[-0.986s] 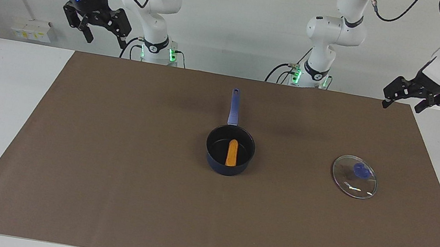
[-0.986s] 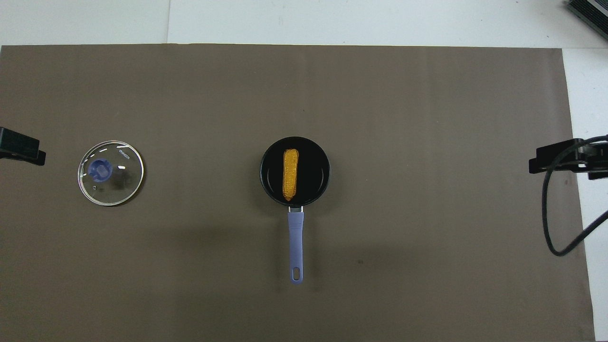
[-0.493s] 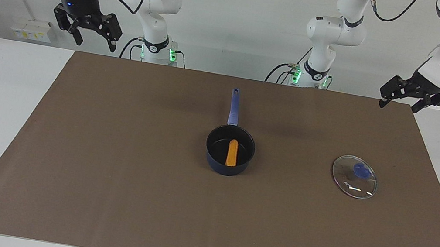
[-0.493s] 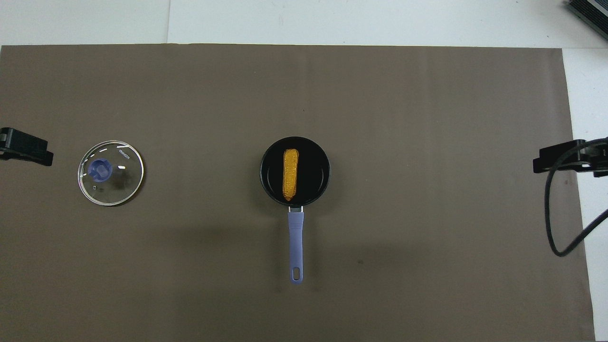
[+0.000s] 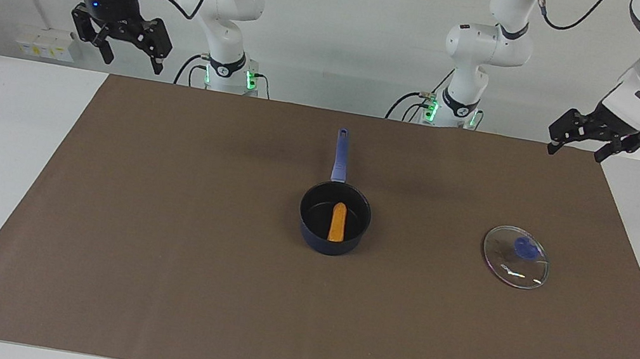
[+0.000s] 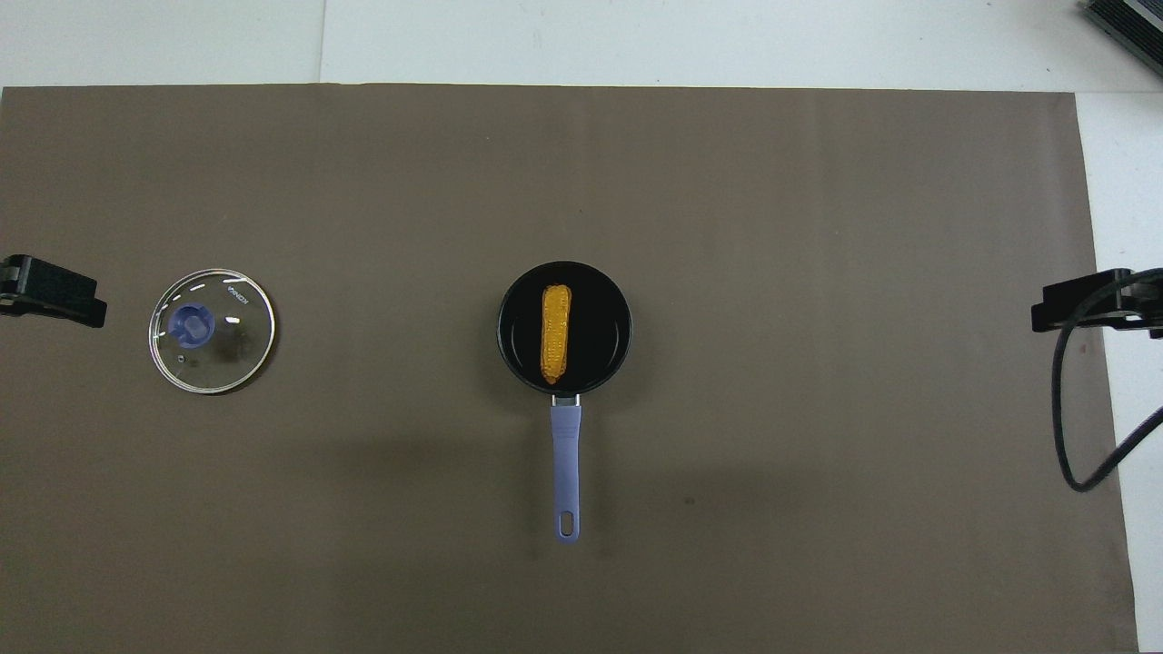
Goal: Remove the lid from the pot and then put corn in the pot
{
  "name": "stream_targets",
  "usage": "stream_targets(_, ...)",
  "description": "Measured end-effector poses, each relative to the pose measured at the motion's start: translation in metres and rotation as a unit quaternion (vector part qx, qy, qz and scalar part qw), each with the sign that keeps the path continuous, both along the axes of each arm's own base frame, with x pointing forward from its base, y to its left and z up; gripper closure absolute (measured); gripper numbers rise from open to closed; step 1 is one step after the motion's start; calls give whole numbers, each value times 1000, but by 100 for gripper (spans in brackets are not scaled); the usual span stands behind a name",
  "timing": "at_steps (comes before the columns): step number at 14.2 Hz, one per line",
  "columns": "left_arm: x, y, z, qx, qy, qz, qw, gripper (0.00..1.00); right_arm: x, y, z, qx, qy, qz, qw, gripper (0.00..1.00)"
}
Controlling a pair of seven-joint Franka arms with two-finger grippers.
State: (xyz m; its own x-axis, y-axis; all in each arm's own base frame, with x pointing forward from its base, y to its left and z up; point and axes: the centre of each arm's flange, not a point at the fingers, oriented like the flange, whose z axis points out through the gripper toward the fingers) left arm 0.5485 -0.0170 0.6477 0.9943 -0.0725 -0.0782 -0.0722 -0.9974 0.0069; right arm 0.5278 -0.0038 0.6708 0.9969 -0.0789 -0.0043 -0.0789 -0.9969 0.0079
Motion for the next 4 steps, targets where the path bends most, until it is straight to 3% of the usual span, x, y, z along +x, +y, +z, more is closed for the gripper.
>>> stream_targets(4,0,-1,-1,0,1,-1,1000,0,-1,0,0,0,1,0,1000,0)
